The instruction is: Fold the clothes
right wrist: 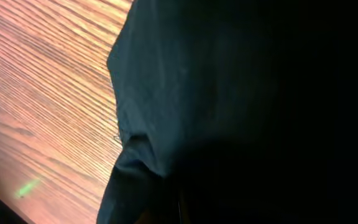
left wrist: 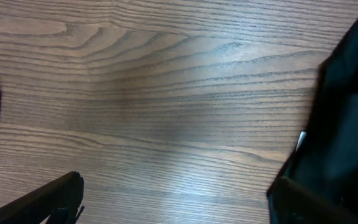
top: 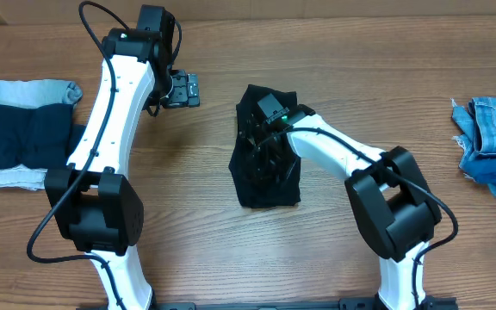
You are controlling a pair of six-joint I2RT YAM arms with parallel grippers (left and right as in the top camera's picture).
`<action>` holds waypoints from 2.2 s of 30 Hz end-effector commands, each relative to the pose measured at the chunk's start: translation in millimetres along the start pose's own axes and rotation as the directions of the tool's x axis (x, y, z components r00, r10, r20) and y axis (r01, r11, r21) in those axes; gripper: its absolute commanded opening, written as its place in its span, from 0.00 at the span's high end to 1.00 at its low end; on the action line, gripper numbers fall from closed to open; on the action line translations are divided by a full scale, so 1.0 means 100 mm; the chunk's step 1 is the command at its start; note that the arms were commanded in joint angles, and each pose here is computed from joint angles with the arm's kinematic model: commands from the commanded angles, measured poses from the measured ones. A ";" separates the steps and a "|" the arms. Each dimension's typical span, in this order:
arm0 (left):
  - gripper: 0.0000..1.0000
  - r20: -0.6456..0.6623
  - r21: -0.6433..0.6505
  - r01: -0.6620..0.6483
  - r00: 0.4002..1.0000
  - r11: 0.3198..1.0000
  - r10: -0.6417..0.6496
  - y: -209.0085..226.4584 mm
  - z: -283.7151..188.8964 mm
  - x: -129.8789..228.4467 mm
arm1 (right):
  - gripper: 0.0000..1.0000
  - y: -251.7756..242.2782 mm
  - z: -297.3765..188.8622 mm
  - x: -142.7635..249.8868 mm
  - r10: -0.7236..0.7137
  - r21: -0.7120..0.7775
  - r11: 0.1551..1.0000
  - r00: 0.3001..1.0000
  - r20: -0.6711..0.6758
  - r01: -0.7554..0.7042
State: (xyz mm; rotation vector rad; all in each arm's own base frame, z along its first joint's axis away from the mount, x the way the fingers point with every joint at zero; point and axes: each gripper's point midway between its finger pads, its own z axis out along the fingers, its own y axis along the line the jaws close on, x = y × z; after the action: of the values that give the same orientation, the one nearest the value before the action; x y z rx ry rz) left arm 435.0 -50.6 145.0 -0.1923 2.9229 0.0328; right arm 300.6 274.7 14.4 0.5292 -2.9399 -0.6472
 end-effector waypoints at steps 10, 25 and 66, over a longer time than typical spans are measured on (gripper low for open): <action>0.00 0.010 -0.011 0.000 1.000 1.000 0.000 0.03 -0.01 -0.03 | 0.94 0.13 -1.54 -1.14 -0.143 0.018 0.988 0.880 0.452 0.151; 0.00 0.010 -0.011 0.000 1.000 1.000 0.000 0.03 -0.01 -0.03 | 0.96 -0.50 -0.76 -1.96 -0.035 0.060 0.998 0.830 0.557 0.002; 0.00 0.010 -0.012 0.000 1.000 1.000 0.000 0.03 -0.01 -0.03 | 0.70 0.59 -1.78 -0.22 -0.086 -0.103 0.987 0.948 0.305 0.123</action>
State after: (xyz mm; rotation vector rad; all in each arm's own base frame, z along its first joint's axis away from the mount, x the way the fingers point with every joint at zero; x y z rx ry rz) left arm 435.0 -50.6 145.0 -0.1923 2.9229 0.0328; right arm 302.0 293.3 177.8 0.8130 -3.0214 -0.9788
